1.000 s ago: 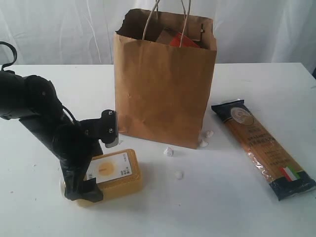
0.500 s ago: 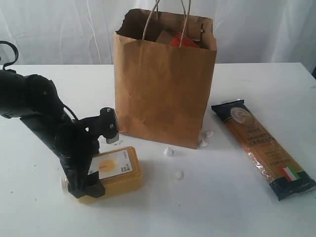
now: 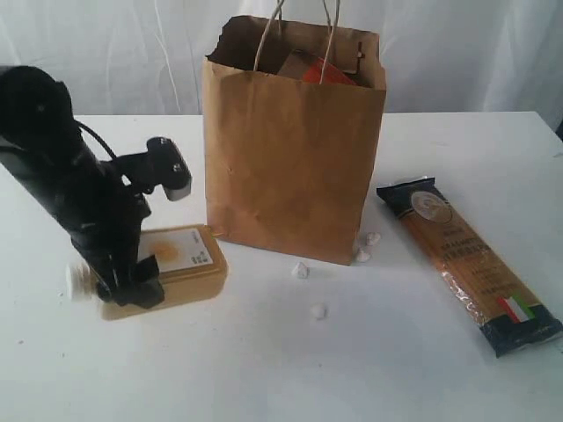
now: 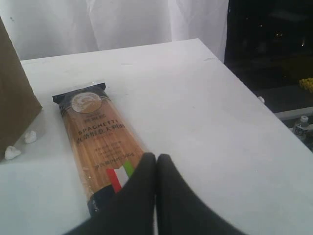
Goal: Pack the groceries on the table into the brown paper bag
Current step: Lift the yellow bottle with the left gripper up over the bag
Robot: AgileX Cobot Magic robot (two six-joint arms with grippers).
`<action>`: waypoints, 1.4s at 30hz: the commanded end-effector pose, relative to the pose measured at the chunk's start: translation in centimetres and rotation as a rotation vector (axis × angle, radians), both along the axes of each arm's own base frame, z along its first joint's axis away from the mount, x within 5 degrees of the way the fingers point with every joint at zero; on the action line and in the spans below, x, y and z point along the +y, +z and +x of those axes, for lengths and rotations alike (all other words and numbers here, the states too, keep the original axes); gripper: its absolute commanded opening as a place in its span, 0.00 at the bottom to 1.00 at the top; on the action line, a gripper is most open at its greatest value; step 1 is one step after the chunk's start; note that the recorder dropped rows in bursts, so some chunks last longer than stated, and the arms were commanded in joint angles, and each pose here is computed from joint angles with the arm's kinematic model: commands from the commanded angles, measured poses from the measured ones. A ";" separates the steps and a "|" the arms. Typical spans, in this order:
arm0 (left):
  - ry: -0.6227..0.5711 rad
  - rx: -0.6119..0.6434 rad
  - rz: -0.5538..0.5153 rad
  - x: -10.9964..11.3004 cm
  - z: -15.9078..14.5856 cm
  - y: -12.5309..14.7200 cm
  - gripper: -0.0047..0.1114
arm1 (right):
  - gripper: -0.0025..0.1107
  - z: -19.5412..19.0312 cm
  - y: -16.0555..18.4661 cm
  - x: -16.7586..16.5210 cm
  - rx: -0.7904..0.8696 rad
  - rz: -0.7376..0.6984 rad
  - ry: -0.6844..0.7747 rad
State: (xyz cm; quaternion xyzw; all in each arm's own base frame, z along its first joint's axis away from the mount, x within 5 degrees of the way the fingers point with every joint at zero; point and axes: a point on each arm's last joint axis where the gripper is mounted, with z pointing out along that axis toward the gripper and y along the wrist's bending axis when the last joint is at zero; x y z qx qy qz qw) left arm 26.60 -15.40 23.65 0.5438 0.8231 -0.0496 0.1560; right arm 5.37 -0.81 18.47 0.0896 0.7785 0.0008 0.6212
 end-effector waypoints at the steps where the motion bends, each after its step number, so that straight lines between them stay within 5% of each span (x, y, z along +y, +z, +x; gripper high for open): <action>1: 0.082 -0.101 0.020 1.2 -0.8 4.4 0.05 | 0.02 0.0 0.1 0.0 -0.008 -0.005 0.000; 9: 0.207 -0.481 0.034 3.4 -0.4 12.4 0.05 | 0.02 0.0 0.1 0.0 -0.008 -0.005 0.000; 15: 0.199 -0.781 -0.259 1.9 0.5 17.7 0.05 | 0.02 0.0 0.1 0.0 -0.008 -0.005 0.000; 22: 0.193 -1.091 -0.606 0.3 1.8 21.0 0.05 | 0.02 0.0 0.1 0.0 -0.008 -0.005 0.000; 35: 0.122 -1.221 -0.660 -1.9 5.1 19.1 0.05 | 0.02 0.0 0.1 0.0 -0.011 0.016 -0.005; 42: -0.088 -1.298 -0.570 -3.6 6.3 17.0 0.05 | 0.02 0.0 0.1 0.0 -0.011 0.016 -0.005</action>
